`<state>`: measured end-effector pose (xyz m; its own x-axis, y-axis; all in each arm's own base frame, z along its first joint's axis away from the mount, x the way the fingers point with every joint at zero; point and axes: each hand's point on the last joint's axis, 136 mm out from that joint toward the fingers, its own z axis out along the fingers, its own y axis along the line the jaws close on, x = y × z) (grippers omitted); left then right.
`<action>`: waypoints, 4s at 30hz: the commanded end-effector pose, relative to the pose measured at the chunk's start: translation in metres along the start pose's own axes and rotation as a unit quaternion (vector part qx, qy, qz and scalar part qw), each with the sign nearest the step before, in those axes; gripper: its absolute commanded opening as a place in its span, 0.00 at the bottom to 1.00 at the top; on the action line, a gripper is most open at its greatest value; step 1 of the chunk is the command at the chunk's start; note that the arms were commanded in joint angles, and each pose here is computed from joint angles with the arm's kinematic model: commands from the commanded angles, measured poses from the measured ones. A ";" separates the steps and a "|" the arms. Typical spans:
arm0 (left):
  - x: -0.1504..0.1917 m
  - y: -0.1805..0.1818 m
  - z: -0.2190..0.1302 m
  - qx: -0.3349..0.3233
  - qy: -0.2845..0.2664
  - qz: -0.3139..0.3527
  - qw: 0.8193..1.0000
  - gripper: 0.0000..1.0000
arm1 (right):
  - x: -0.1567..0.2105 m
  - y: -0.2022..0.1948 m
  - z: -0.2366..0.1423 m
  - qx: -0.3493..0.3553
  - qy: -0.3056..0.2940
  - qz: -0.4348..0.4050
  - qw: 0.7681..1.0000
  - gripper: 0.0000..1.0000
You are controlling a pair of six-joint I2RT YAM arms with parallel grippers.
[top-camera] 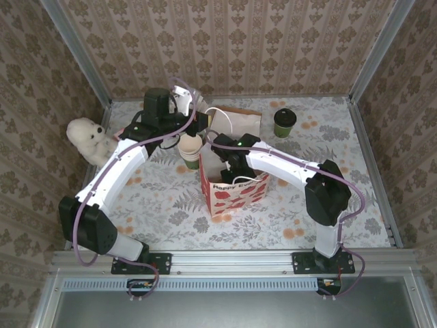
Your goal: Pack the takeout coffee
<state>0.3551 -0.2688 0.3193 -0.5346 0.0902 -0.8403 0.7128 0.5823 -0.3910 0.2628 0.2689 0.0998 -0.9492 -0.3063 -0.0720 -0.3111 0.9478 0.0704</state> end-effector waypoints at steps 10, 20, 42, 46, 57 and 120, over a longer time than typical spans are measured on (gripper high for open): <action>-0.003 -0.026 0.001 0.076 -0.009 0.024 0.997 0.12 | -0.002 -0.019 0.051 0.043 -0.007 0.026 0.999 0.48; -0.011 -0.037 -0.007 0.098 -0.043 0.043 0.993 0.12 | -0.007 -0.017 0.060 0.038 -0.044 0.021 0.998 0.70; 0.006 -0.028 -0.002 0.106 -0.028 0.048 0.993 0.00 | -0.010 0.018 -0.024 -0.068 -0.127 -0.184 0.972 1.00; 0.007 -0.034 -0.002 0.126 -0.031 0.053 0.990 0.00 | -0.004 0.022 -0.021 -0.081 -0.125 -0.257 0.955 0.96; -0.015 -0.070 0.003 0.240 -0.044 0.121 0.962 0.00 | -0.015 0.040 -0.035 -0.079 -0.157 -0.457 0.872 0.70; 0.006 -0.069 0.012 0.297 0.026 0.116 0.947 0.00 | -0.002 0.024 0.037 -0.072 -0.041 -0.586 0.806 0.01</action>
<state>0.3205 -0.3191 0.3233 -0.3649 0.2257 -0.9033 0.9292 0.0279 -0.3684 0.2628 0.2808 0.0695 0.0281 -0.9771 -0.2109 -0.9991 -0.0210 -0.0358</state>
